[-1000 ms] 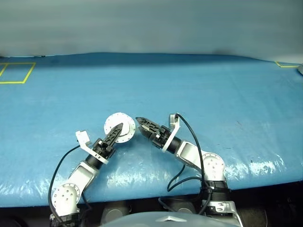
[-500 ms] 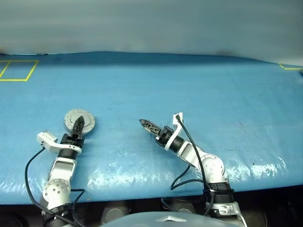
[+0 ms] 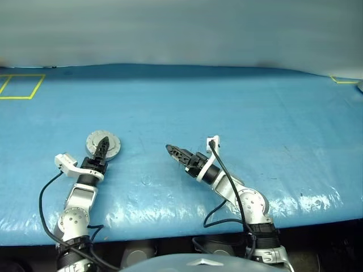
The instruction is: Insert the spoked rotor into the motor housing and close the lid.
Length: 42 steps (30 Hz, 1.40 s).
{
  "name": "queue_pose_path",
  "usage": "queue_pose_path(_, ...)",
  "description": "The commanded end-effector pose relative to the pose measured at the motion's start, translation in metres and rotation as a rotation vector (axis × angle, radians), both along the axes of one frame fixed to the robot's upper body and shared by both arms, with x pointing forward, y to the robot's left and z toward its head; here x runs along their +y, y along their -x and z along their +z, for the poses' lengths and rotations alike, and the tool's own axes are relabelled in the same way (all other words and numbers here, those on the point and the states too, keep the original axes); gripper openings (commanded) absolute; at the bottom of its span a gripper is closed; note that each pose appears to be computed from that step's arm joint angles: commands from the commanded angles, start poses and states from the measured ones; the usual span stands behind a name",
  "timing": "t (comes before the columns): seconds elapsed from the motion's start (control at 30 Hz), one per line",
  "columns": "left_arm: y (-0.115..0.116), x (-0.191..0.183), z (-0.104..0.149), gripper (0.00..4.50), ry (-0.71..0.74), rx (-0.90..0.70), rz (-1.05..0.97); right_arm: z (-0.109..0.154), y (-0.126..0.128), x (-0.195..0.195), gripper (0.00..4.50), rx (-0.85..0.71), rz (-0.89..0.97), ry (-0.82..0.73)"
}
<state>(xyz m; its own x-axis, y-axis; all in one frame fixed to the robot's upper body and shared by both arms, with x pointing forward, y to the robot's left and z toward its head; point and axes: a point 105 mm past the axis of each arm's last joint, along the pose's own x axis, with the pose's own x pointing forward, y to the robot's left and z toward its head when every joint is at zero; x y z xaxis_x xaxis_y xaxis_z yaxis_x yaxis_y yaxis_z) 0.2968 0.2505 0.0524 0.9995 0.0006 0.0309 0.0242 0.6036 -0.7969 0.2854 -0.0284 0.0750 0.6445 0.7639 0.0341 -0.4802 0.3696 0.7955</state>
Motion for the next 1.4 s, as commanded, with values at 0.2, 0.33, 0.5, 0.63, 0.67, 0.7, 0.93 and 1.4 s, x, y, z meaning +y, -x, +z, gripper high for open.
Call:
queue_pose_path(0.2,0.04,0.081,0.004,3.96,-0.109,0.04,0.273,0.01,0.004,0.005,4.5,-0.05,0.036,-0.033)
queue_pose_path(0.33,0.049,0.099,0.014,3.96,-0.13,0.014,0.314,0.009,0.005,0.006,4.5,-0.051,0.045,-0.029)
queue_pose_path(0.5,0.05,0.06,0.053,3.96,-0.226,-0.163,0.141,0.014,-0.002,-0.005,4.5,-0.133,-0.028,0.04)
queue_pose_path(0.63,0.044,-0.001,0.068,3.96,-0.402,-0.215,-0.007,0.006,-0.018,-0.029,4.5,-0.182,-0.22,0.224)
queue_pose_path(0.67,0.043,-0.011,0.068,3.96,-0.425,-0.215,-0.012,0.005,-0.021,-0.036,4.5,-0.188,-0.271,0.24)
queue_pose_path(0.7,0.04,-0.021,0.065,3.96,-0.476,-0.198,-0.014,0.004,-0.023,-0.042,4.5,-0.212,-0.31,0.301)
queue_pose_path(0.93,0.038,-0.064,0.034,3.96,-0.638,-0.123,-0.096,-0.001,-0.024,-0.056,4.5,-0.502,-0.399,0.792)
queue_pose_path(1.4,0.043,-0.074,-0.002,3.96,-0.803,-0.012,-0.021,-0.018,-0.004,-0.071,4.5,-0.532,-0.588,0.983)
